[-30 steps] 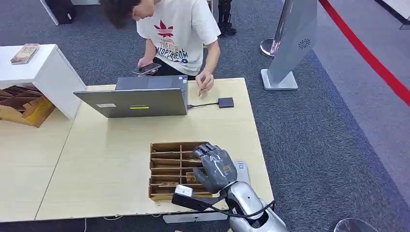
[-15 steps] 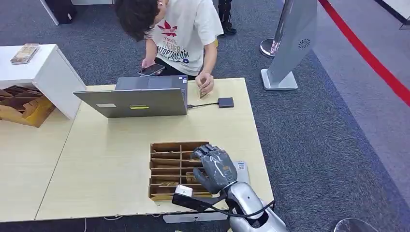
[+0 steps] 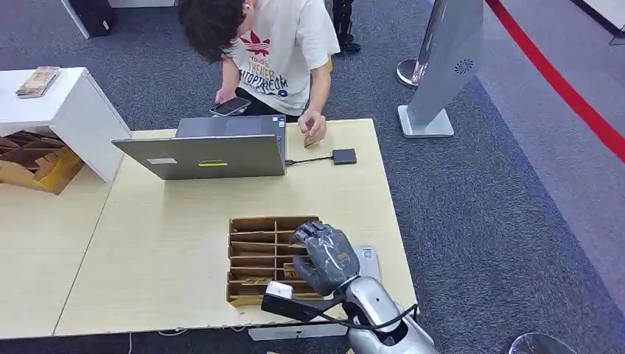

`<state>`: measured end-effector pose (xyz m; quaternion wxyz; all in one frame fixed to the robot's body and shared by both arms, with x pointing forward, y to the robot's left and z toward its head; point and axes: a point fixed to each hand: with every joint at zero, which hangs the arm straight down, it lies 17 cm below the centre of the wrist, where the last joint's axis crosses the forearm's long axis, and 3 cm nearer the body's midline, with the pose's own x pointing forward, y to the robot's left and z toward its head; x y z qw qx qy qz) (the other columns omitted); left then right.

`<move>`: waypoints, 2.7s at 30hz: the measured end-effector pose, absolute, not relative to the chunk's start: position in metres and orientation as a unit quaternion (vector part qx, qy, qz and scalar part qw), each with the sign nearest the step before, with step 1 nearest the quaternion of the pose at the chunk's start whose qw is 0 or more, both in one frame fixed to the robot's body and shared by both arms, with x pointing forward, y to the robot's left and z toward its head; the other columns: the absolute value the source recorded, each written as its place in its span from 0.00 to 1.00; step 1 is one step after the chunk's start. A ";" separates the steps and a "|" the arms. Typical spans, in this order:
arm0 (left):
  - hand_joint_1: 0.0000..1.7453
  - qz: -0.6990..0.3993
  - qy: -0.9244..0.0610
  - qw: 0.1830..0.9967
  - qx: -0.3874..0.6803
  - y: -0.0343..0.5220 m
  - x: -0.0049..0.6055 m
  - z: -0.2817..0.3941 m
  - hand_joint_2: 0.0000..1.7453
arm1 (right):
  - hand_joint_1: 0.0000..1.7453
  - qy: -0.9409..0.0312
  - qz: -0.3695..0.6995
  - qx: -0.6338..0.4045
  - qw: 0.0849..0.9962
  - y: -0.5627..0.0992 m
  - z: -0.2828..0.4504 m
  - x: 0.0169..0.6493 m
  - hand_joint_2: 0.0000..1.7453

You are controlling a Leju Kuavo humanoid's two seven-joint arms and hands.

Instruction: Pass the card to the sensor for recognition and then transmit it.

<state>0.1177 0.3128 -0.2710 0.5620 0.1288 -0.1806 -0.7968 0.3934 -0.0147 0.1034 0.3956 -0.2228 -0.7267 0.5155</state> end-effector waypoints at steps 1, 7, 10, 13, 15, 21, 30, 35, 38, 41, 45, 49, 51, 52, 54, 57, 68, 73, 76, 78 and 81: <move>0.00 -0.799 -0.181 0.559 0.127 0.312 0.117 -0.271 0.00 | 0.48 -0.727 0.515 -0.222 0.396 -0.014 0.103 0.393 1.00; 0.00 -0.813 -0.181 0.541 0.119 0.313 0.115 -0.271 0.00 | 0.92 -0.723 0.523 -0.215 0.398 -0.009 0.100 0.396 1.00; 0.00 -0.815 -0.181 0.537 0.117 0.313 0.114 -0.271 0.00 | 0.90 -0.723 0.523 -0.215 0.397 -0.009 0.101 0.397 1.00; 0.00 -0.818 -0.180 0.534 0.116 0.315 0.114 -0.271 0.00 | 0.90 -0.722 0.524 -0.214 0.398 -0.009 0.100 0.397 1.00; 0.00 -0.820 -0.180 0.532 0.116 0.315 0.113 -0.271 0.00 | 0.90 -0.722 0.524 -0.214 0.397 -0.009 0.100 0.397 1.00; 0.00 -0.822 -0.180 0.528 0.114 0.314 0.113 -0.272 0.00 | 0.93 -0.722 0.525 -0.212 0.399 -0.008 0.099 0.397 1.00; 0.00 -0.830 -0.181 0.516 0.111 0.316 0.112 -0.271 0.00 | 0.97 -0.721 0.523 -0.208 0.403 -0.008 0.098 0.396 1.00; 0.00 -0.834 -0.181 0.510 0.110 0.317 0.111 -0.271 0.00 | 0.97 -0.722 0.522 -0.204 0.405 -0.008 0.098 0.396 1.00; 0.00 -0.835 -0.180 0.508 0.110 0.318 0.110 -0.272 0.00 | 0.97 -0.722 0.522 -0.204 0.405 -0.007 0.097 0.396 1.00; 0.00 -0.837 -0.179 0.506 0.110 0.319 0.110 -0.272 0.00 | 0.98 -0.724 0.520 -0.204 0.405 -0.007 0.098 0.396 1.00; 0.00 -0.837 -0.182 0.504 0.111 0.318 0.110 -0.271 0.00 | 0.98 -0.743 0.496 -0.201 0.400 -0.007 0.115 0.396 1.00; 0.00 -0.839 -0.184 0.500 0.110 0.318 0.109 -0.271 0.00 | 0.99 -0.770 0.462 -0.196 0.393 -0.005 0.146 0.397 1.00; 0.00 -0.840 -0.184 0.498 0.111 0.319 0.109 -0.271 0.00 | 1.00 -0.784 0.447 -0.194 0.386 -0.005 0.162 0.396 1.00; 0.00 -0.840 -0.184 0.499 0.111 0.320 0.109 -0.271 0.00 | 0.99 -0.788 0.442 -0.191 0.384 -0.005 0.168 0.396 1.00; 0.00 -0.841 -0.184 0.496 0.111 0.321 0.108 -0.271 0.00 | 1.00 -0.801 0.428 -0.185 0.376 -0.005 0.183 0.394 1.00; 0.00 -0.845 -0.184 0.490 0.107 0.321 0.107 -0.271 0.00 | 0.99 -0.815 0.410 -0.177 0.368 -0.006 0.202 0.391 1.00; 0.00 -0.858 -0.183 0.469 0.098 0.323 0.102 -0.272 0.00 | 0.08 -0.826 0.397 -0.156 0.368 -0.007 0.216 0.387 1.00; 0.00 -0.860 -0.183 0.466 0.095 0.323 0.101 -0.272 0.00 | 0.10 -0.813 0.420 -0.153 0.372 -0.004 0.205 0.387 1.00; 0.00 -0.863 -0.183 0.462 0.093 0.324 0.100 -0.272 0.00 | 0.10 -0.807 0.432 -0.153 0.372 -0.003 0.198 0.386 1.00; 0.00 -0.864 -0.181 0.460 0.093 0.325 0.099 -0.272 0.00 | 0.17 -0.806 0.435 -0.153 0.372 -0.003 0.196 0.386 1.00; 0.00 -0.865 -0.181 0.459 0.092 0.326 0.099 -0.272 0.00 | 0.43 -0.802 0.442 -0.156 0.370 -0.003 0.191 0.385 1.00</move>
